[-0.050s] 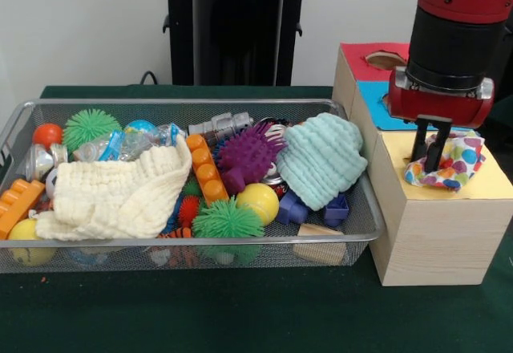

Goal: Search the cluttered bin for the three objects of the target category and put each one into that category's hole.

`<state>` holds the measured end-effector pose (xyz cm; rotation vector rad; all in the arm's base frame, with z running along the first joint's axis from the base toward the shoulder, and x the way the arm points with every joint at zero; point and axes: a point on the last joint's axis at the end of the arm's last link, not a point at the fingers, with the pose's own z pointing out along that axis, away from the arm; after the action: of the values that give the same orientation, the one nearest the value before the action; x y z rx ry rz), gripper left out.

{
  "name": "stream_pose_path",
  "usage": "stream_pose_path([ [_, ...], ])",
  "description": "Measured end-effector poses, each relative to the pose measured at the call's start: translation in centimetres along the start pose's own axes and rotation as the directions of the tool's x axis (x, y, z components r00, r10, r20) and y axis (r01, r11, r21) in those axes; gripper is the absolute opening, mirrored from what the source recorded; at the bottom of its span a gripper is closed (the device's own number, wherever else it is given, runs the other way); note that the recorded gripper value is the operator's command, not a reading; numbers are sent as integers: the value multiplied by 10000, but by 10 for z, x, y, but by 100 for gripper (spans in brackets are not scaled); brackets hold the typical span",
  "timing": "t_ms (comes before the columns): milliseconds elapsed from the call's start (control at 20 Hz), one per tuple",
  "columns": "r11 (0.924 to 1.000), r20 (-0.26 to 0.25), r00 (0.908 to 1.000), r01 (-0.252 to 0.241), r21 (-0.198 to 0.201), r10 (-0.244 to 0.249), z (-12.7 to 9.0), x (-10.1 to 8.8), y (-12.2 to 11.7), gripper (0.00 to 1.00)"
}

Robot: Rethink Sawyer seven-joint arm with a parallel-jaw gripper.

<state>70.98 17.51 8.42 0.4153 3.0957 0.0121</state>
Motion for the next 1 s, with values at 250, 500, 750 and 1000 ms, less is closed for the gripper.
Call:
stream_pose_path([
  [250, 10000, -9, 10000, -6, -8, 6, 0, 0, 0, 0],
  [500, 10000, -29, 10000, -41, -32, 41, 1, -1, -2, 0],
  [750, 9999, -84, 9999, -109, -129, 108, 2, -3, -4, 0],
  [1000, 9992, -257, 9994, -230, -340, 222, 2, -7, -6, 0],
])
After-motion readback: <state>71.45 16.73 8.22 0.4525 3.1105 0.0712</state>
